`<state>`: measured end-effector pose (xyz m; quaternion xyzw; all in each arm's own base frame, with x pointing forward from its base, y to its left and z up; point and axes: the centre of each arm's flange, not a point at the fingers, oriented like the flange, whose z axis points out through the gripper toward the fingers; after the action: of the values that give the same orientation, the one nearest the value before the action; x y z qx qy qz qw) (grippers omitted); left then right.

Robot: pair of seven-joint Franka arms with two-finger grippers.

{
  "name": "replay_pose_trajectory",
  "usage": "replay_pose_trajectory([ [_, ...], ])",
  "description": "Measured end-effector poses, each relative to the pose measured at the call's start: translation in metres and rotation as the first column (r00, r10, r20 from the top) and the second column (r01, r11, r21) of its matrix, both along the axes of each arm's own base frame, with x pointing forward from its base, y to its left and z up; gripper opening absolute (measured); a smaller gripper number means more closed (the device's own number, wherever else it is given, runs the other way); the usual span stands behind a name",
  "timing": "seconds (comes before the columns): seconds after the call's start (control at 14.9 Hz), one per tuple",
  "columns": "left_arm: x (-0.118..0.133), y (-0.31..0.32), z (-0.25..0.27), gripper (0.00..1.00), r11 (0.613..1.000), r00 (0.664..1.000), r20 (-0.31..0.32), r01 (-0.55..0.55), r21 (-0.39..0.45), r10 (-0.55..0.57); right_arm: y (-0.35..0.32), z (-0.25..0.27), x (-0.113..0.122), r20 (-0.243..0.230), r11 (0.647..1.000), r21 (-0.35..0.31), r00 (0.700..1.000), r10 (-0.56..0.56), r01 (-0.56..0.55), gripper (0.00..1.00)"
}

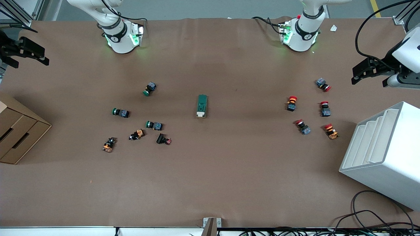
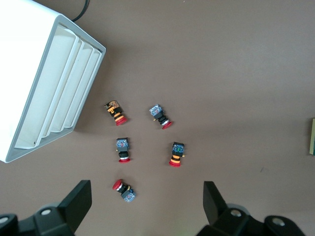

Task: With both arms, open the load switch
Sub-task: 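Move the left gripper over the green load switch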

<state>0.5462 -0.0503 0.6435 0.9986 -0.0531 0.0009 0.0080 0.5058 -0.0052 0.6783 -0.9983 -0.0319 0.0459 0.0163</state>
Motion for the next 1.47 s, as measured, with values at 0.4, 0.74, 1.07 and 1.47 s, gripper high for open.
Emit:
replay_pose_trajectory([
  [0.4,0.002,-0.001,-0.004,1.0,1.0,1.0,-0.009,0.002,0.0,-0.002,0.0,0.0,0.0,0.0,1.0,-0.001,1.0,-0.006,0.006,1.0],
  [0.74,0.01,-0.08,-0.057,1.0,1.0,0.996,-0.084,-0.019,0.008,0.019,0.0,0.0,0.0,0.0,1.0,-0.001,1.0,-0.007,0.007,1.0],
  [1.07,-0.025,-0.238,-0.142,1.0,0.988,0.982,-0.108,-0.156,0.021,0.157,0.0,0.001,0.0,0.001,1.0,-0.001,1.0,-0.007,0.007,1.0],
  [1.47,-0.103,-0.416,-0.237,1.0,0.952,0.95,-0.078,-0.306,-0.02,0.303,-0.001,0.0,0.001,0.001,1.0,-0.002,1.0,-0.007,0.007,1.0],
])
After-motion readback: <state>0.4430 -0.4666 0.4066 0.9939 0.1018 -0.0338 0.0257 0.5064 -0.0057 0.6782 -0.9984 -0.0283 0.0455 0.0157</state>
